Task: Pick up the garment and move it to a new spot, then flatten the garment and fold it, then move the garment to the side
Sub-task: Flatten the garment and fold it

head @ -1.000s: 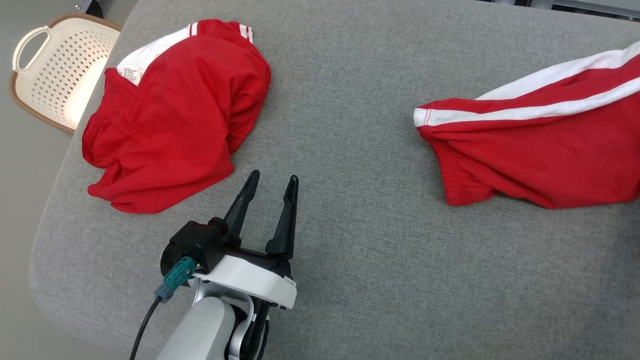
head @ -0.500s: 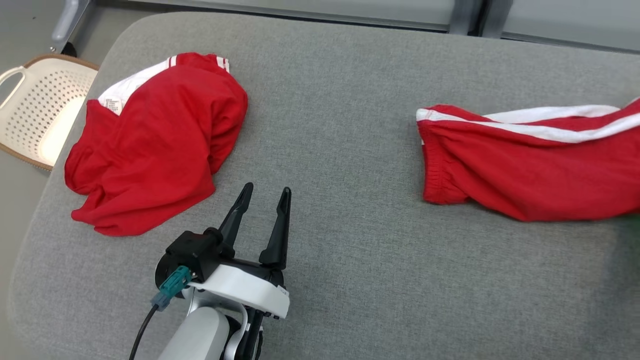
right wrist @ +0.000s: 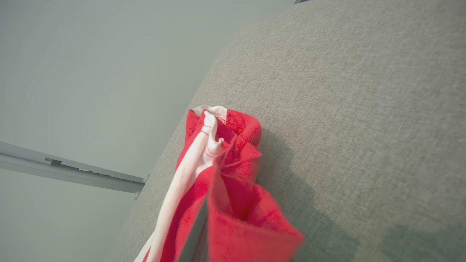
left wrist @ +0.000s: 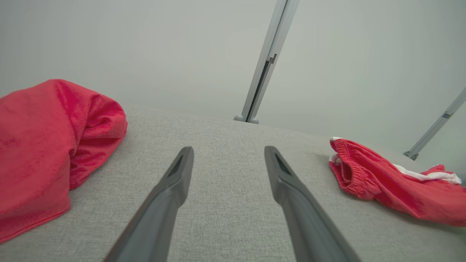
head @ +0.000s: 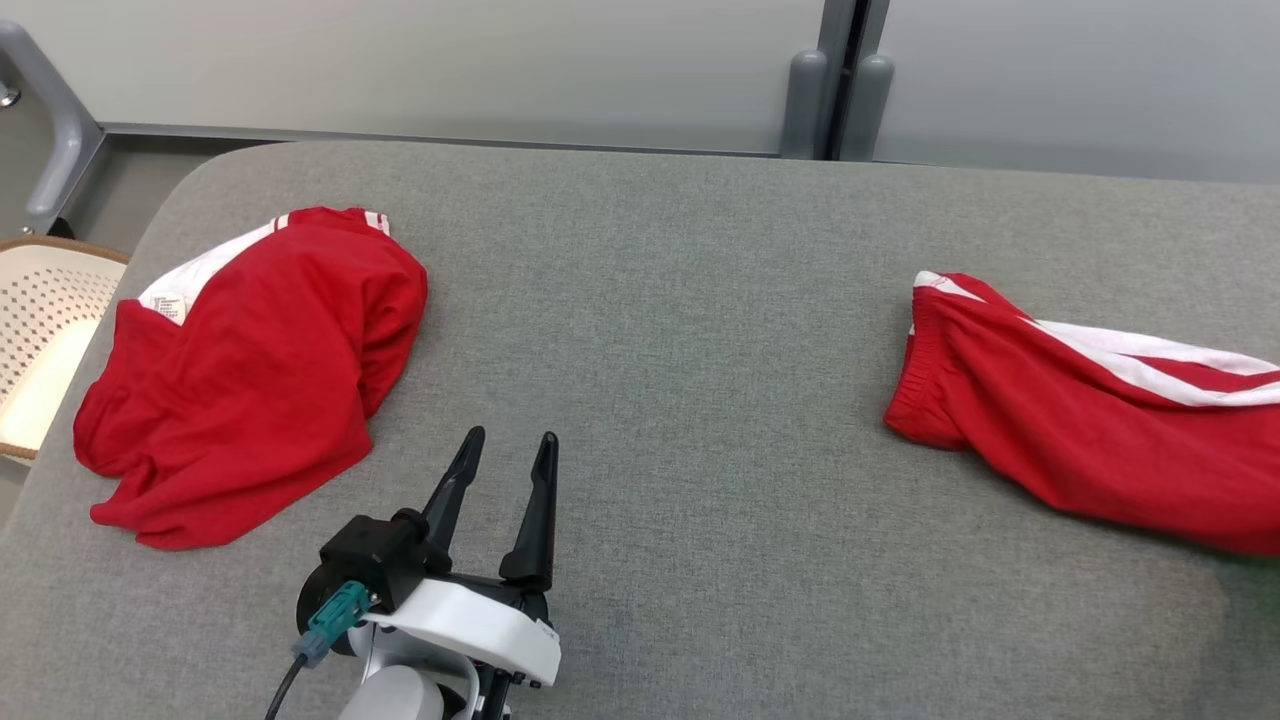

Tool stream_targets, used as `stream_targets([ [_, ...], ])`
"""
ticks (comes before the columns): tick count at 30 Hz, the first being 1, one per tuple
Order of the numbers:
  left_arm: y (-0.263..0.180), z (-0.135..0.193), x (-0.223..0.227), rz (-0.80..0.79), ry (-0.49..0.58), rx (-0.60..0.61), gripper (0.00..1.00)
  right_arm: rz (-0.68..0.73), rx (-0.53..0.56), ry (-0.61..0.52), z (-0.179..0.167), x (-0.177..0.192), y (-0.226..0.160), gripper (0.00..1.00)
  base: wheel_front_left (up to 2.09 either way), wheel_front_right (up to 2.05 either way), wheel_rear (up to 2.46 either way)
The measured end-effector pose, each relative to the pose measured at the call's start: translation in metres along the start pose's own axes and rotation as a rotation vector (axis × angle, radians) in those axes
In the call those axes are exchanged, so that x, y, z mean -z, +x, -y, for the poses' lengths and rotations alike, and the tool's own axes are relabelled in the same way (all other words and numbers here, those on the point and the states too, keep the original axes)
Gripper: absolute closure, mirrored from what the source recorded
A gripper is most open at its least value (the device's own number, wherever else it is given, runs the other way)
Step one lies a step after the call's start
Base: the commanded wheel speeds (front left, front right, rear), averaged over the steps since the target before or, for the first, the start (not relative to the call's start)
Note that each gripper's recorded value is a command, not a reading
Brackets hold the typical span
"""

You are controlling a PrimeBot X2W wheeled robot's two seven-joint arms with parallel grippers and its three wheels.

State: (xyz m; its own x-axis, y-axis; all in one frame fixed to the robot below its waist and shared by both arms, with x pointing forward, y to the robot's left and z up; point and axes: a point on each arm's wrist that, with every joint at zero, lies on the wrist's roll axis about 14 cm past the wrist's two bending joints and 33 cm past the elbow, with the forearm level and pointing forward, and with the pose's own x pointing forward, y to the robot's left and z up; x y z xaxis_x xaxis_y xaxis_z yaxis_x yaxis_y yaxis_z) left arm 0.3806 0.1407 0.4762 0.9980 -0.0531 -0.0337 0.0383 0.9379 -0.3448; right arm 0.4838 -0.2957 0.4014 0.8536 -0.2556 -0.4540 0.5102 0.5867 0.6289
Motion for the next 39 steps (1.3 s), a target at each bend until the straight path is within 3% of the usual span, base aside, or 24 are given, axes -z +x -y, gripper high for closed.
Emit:
stream_targets([
  [5, 0.000, 0.008, -0.002, 0.005, 0.000, 0.028, 0.00, 0.066, -0.062, 0.010, -0.025, -0.015, -0.004, 1.00, 0.00, 0.00, 0.00],
  [11, -0.003, 0.007, -0.007, 0.019, -0.009, 0.028, 0.00, 0.076, -0.277, 0.000, -0.099, -0.009, -0.017, 1.00, 0.00, 0.00, 0.00],
  [18, -0.012, 0.000, -0.009, 0.027, -0.007, 0.004, 0.00, 0.015, -0.496, 0.005, -0.154, 0.018, -0.054, 1.00, 0.00, 0.00, 0.00],
  [25, -0.018, -0.006, -0.011, 0.032, -0.006, -0.015, 0.00, -0.115, -0.624, -0.019, -0.180, 0.064, -0.084, 1.00, 0.00, 0.00, 0.00],
  [37, -0.030, -0.026, -0.005, 0.015, -0.030, -0.095, 0.00, -0.291, -0.647, -0.091, -0.186, 0.134, -0.091, 1.00, 0.00, 0.00, 0.00],
  [38, -0.031, -0.027, -0.004, 0.013, -0.033, -0.100, 0.00, -0.307, -0.645, -0.107, -0.185, 0.141, -0.091, 0.16, 0.00, 0.00, 0.00],
  [39, -0.031, -0.028, -0.003, 0.011, -0.033, -0.103, 0.00, -0.323, -0.641, -0.122, -0.184, 0.147, -0.090, 0.00, 0.00, 0.00, 0.00],
])
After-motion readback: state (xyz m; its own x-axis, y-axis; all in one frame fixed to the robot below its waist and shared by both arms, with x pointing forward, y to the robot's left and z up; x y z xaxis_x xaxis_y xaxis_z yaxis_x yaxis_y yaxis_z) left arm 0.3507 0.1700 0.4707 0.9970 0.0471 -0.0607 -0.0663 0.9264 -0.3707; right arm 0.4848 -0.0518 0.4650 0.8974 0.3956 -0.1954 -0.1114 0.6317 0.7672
